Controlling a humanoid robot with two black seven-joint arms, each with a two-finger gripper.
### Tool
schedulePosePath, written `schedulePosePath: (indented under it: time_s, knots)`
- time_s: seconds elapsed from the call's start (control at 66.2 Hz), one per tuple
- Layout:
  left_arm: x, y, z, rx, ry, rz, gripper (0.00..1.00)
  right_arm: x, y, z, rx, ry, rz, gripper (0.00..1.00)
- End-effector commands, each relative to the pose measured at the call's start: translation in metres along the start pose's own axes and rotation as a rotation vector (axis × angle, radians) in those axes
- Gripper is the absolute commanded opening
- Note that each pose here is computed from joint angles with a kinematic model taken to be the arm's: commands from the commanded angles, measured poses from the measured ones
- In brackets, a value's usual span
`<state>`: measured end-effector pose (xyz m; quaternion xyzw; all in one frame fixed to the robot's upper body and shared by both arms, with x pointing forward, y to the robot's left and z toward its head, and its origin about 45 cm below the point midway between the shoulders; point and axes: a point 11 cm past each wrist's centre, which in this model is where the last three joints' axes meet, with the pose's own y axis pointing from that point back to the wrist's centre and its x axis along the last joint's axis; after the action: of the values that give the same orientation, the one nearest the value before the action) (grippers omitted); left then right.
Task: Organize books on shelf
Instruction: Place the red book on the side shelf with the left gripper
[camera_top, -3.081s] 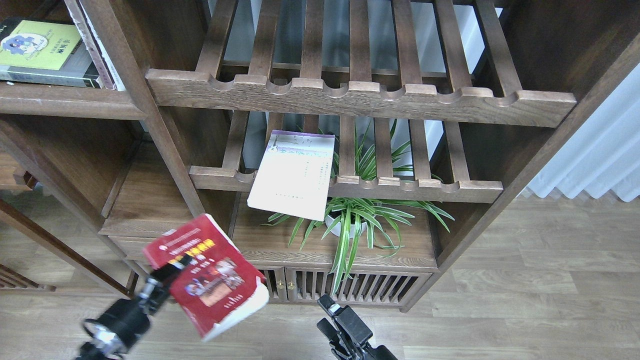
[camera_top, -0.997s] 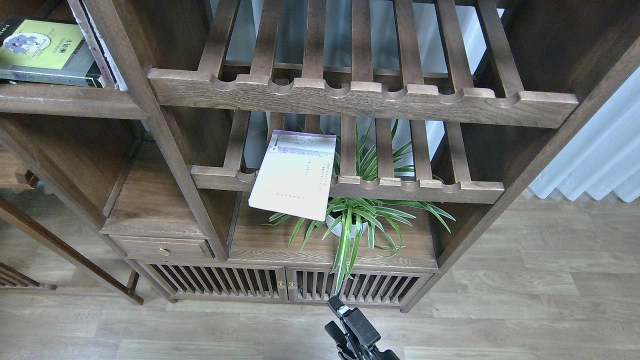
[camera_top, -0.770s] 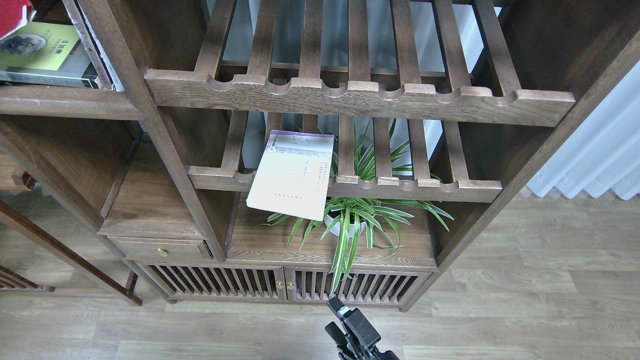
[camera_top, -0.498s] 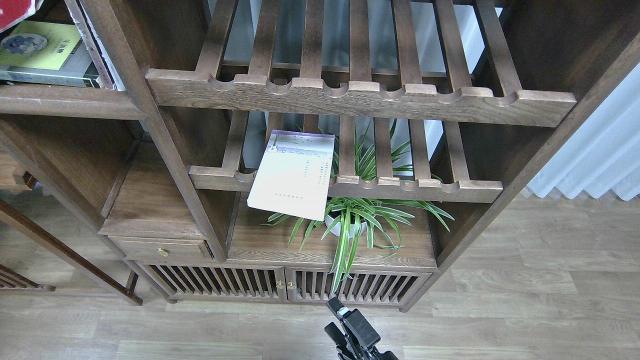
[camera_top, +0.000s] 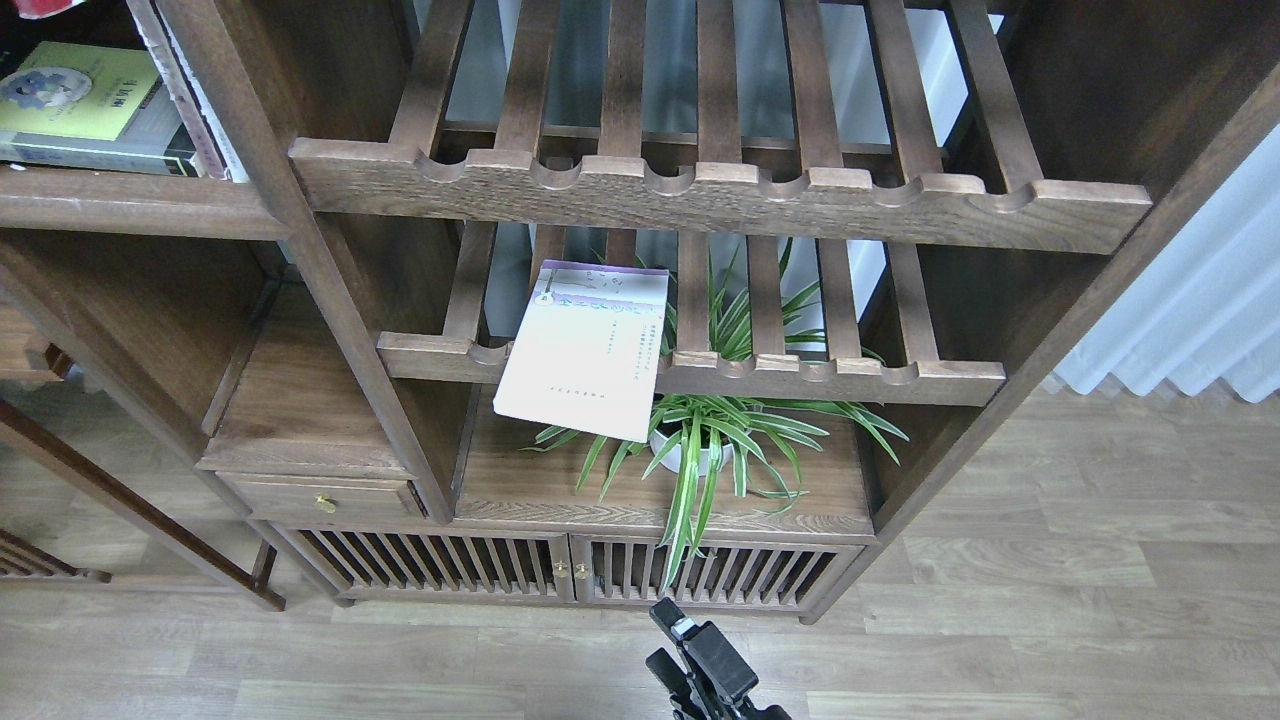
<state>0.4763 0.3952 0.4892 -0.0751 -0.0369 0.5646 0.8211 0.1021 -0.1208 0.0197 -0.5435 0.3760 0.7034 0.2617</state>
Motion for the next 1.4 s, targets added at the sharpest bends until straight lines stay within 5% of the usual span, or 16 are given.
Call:
schedulePosePath:
  time_s: [0.0, 0.362, 0.453, 0.559, 0.634, 1.042, 1.389]
  knots:
    - [-0.008, -0.008, -0.008, 0.019, 0.008, -0.016, 0.05, 0.0, -0.001, -0.001, 0.001, 0.002, -0.001, 0.99]
    - [-0.026, -0.021, -0.023, -0.074, 0.102, -0.056, 0.12, -0.003, -0.004, -0.004, 0.005, 0.008, -0.01, 0.99]
    - [-0.022, -0.016, -0.033, -0.1, 0.188, -0.053, 0.22, -0.003, -0.004, -0.005, 0.007, 0.008, -0.01, 0.99]
    - [-0.018, -0.011, -0.04, -0.097, 0.213, -0.043, 0.52, -0.004, -0.004, -0.005, 0.007, 0.008, -0.012, 0.99]
    - [-0.013, -0.005, -0.046, -0.105, 0.222, -0.028, 0.63, -0.004, -0.004, -0.004, 0.005, 0.008, -0.012, 0.99]
    - [0.005, 0.023, -0.026, -0.259, 0.293, 0.006, 0.69, -0.003, -0.004, -0.003, 0.001, 0.009, -0.011, 0.99]
    - [0.016, 0.108, -0.051, -0.336, 0.37, 0.046, 0.76, -0.004, -0.004, -0.007, 0.014, 0.009, -0.013, 0.99]
